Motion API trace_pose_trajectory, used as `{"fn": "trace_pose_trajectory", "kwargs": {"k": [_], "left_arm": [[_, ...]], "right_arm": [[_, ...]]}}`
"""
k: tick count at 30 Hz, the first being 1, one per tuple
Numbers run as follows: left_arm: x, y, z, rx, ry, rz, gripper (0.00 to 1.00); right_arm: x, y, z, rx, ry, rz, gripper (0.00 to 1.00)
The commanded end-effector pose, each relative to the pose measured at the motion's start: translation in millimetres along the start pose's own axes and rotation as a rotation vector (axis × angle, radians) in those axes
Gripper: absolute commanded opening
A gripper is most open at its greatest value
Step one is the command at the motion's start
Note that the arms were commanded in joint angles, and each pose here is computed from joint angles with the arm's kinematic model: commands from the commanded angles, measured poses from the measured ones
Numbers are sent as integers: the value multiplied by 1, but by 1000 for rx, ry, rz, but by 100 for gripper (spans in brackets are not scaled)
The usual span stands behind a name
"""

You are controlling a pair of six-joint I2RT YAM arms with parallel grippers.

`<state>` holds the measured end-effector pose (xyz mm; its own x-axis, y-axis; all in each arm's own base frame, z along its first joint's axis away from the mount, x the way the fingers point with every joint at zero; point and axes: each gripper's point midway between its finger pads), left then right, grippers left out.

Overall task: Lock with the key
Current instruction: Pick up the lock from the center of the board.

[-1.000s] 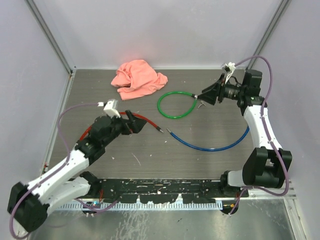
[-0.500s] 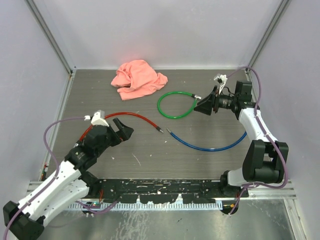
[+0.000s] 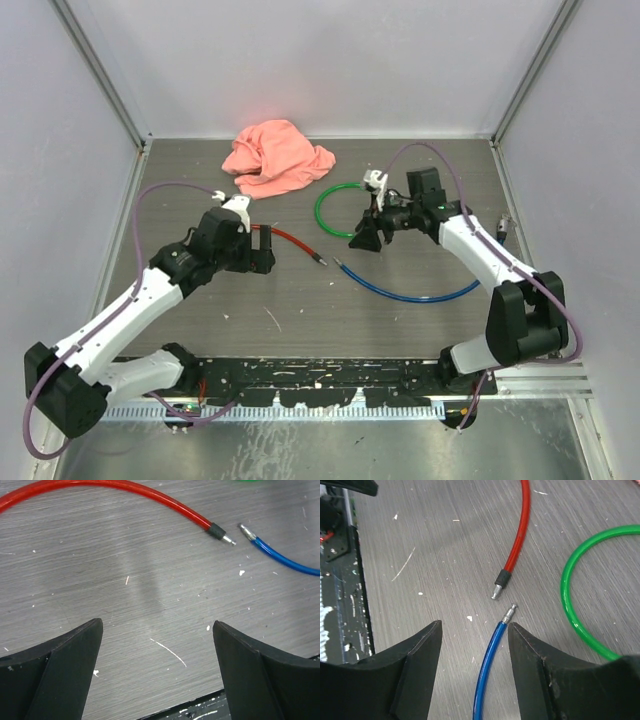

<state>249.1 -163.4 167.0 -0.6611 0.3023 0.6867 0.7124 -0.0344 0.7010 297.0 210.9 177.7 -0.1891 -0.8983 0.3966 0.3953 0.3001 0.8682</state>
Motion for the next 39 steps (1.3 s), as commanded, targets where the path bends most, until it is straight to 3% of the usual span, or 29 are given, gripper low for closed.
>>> {"fn": "trace_pose_trajectory", "kwargs": {"k": [1,10,25,39], "left_arm": [[10,5,-20,-28,-147,-63,93],[20,-6,-35,283,-309,-221,98],[32,-25,-20,279,-277,-214,99],[43,-35,-11,278,-259,-222,98]], "right_arm": [[-28,9,-8,119,-98,49,61],[-103,-3,-15,238,-246,265,61],[-158,-41,-54,144,-333,473,60],[-174,-61,-60,97,-333,526,47]]}}
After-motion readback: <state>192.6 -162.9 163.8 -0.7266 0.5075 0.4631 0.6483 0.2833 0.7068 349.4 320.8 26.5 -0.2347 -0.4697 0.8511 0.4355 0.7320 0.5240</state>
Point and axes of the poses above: each gripper's point midway between its finger pads, its own x axis back along the fingers, its own z axis along the line the jaws close on, y = z × x, and after that the axes turned 2 degrees about -x, right-handed
